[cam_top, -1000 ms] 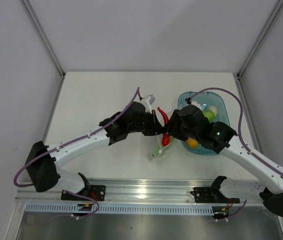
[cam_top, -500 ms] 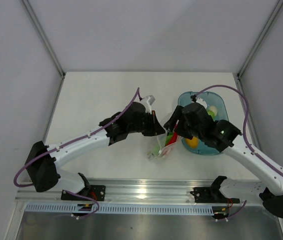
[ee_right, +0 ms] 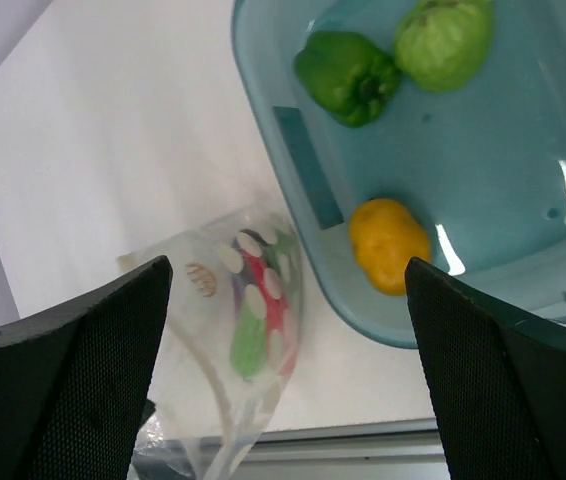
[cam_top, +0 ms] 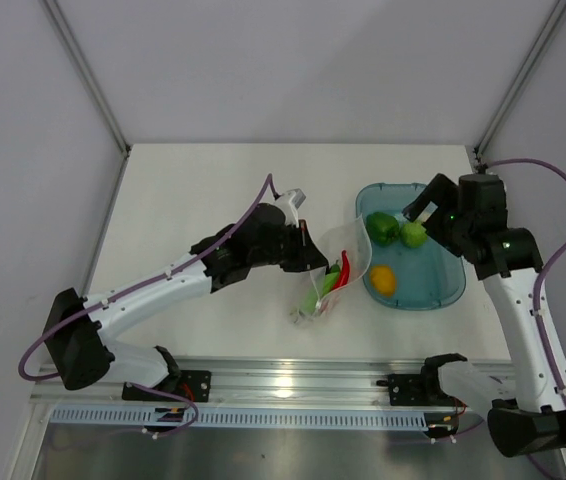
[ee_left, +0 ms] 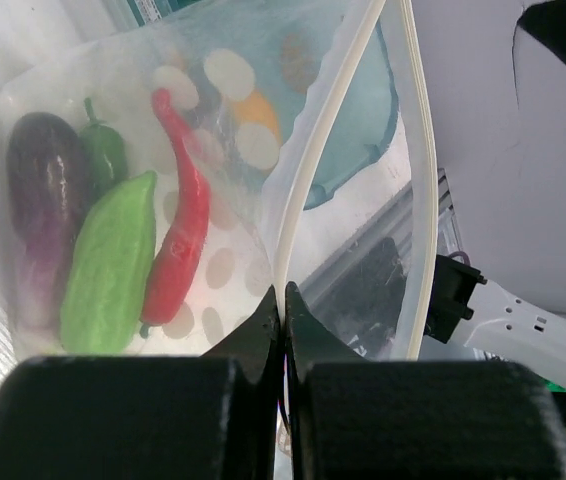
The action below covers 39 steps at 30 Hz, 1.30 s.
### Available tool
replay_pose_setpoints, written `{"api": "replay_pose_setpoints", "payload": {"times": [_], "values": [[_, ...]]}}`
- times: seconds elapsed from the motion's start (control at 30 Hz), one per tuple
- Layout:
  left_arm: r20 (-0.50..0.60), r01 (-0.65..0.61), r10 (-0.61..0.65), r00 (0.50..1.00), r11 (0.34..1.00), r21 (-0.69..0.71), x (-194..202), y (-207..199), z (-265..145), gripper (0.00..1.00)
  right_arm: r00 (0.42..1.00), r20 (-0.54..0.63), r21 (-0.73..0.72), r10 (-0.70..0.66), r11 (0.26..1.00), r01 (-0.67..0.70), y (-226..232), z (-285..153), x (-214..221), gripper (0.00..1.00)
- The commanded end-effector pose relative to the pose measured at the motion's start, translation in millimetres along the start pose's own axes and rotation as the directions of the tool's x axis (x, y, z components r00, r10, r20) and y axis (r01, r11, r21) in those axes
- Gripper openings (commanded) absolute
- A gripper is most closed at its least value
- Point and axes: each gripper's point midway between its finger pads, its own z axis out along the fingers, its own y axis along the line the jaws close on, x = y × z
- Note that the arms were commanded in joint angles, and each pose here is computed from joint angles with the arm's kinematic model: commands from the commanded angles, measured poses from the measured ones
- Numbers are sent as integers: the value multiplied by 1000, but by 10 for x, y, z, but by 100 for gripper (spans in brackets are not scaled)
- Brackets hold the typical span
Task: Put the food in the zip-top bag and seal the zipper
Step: Place the fake vegetable in the zipper food storage bag, then pick up the fake vegetable from the bin.
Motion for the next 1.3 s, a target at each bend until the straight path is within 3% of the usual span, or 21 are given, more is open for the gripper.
{"api": "replay_pose_setpoints", "payload": {"times": [0.0,0.17,0.23,0.37,0.43,0.57,0.67,0.97,1.27], "values": [[51,-20,19,998,999,33,-156,-111,-85,1,999,-35,-24,-13,1000,12,-186,59,-171,99],[45,-24,23,999,999,24,-147,-87,-71,1,997,-77,-7,-10,1000,9,-380,388,-239,99],[47,-26,24,999,999,35,-159,-115,-75,1,986,-159,-20,-55,998,52,-406,649,-114,99],[35,-27,26,999,999,45,-131,-122,-69,1,952,-180,-5,-247,968,251,-369,1147,-30,99],[27,-31,30,999,999,42,-110,-106,-55,1,935,-203,58,-292,949,310,-452,1413,-25,100],[10,-39,39,999,999,32,-62,-63,-58,1,912,-273,45,-305,943,329,-462,1855,62,98],[11,-41,41,999,999,35,-52,-56,-61,1,870,-305,37,-386,909,416,-404,2088,156,97],[-16,-38,39,999,998,52,8,-53,11,1,805,-255,93,-535,815,571,-376,2309,52,95],[-14,-39,39,999,998,53,-15,-75,19,1,753,-378,63,-538,797,601,-586,2550,286,87]]}}
